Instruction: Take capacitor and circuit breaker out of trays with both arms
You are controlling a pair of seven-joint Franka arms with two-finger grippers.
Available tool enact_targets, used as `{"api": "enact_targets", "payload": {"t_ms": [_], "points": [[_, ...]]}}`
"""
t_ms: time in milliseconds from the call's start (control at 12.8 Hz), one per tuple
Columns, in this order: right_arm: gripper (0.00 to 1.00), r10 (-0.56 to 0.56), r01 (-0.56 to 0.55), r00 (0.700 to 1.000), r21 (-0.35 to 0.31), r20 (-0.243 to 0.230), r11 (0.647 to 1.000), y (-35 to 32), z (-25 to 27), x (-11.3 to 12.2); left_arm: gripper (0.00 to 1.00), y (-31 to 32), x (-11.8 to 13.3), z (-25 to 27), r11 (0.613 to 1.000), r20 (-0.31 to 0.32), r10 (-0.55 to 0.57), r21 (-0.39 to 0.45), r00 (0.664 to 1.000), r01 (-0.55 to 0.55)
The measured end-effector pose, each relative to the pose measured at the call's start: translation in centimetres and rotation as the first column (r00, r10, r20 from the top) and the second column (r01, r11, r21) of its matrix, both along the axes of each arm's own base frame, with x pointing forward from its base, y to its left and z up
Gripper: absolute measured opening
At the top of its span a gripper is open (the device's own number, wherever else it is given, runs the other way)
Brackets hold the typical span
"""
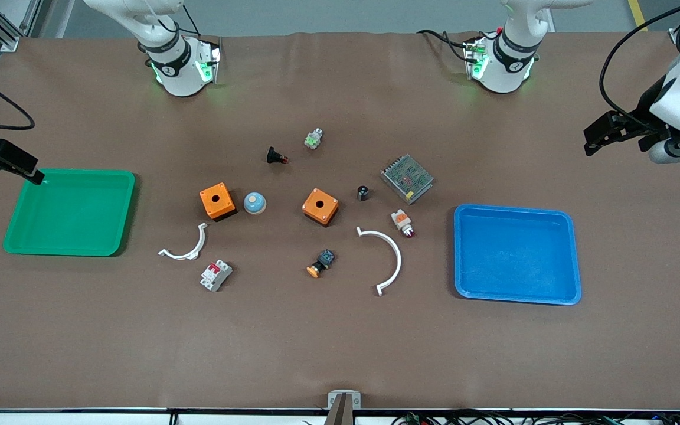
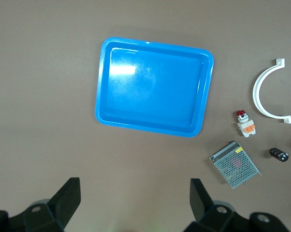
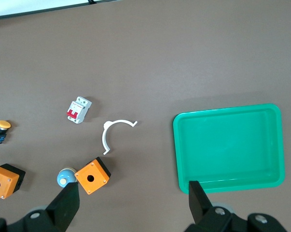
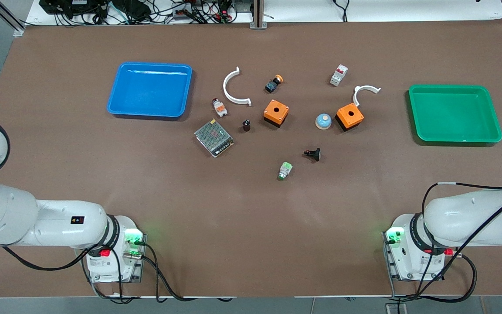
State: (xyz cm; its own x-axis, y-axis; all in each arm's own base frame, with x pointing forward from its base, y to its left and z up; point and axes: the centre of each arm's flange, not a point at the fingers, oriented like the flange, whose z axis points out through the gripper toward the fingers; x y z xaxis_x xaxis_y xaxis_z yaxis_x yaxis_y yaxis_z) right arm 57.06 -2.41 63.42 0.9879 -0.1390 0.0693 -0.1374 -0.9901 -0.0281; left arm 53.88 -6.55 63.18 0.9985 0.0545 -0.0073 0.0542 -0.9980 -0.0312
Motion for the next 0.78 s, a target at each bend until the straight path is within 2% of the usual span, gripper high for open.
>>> {"api": "enact_targets", "payload": {"t_ms": [313, 626, 783], "points": [[1.00, -0.013, 0.013, 1.000, -0.006, -0.003, 1.000, -0.8, 0.0, -0.1, 1.00, -0.6, -0.1, 0.0, 1.000, -0.003, -0.008, -0.012, 1.000, 0.008], [1.00, 0.024, -0.025, 0.998, -0.020, -0.061, 0.999, -0.3, -0.3, -0.8, 1.00, -0.8, -0.4, -0.1, 1.000, -0.025, -0.014, -0.021, 1.000, 0.013], [1.00, 0.028, -0.029, 0.997, -0.022, -0.065, 0.999, -0.1, 0.5, -1.4, 1.00, -0.8, -0.5, 0.1, 0.999, -0.023, -0.048, -0.022, 0.999, 0.048]]}}
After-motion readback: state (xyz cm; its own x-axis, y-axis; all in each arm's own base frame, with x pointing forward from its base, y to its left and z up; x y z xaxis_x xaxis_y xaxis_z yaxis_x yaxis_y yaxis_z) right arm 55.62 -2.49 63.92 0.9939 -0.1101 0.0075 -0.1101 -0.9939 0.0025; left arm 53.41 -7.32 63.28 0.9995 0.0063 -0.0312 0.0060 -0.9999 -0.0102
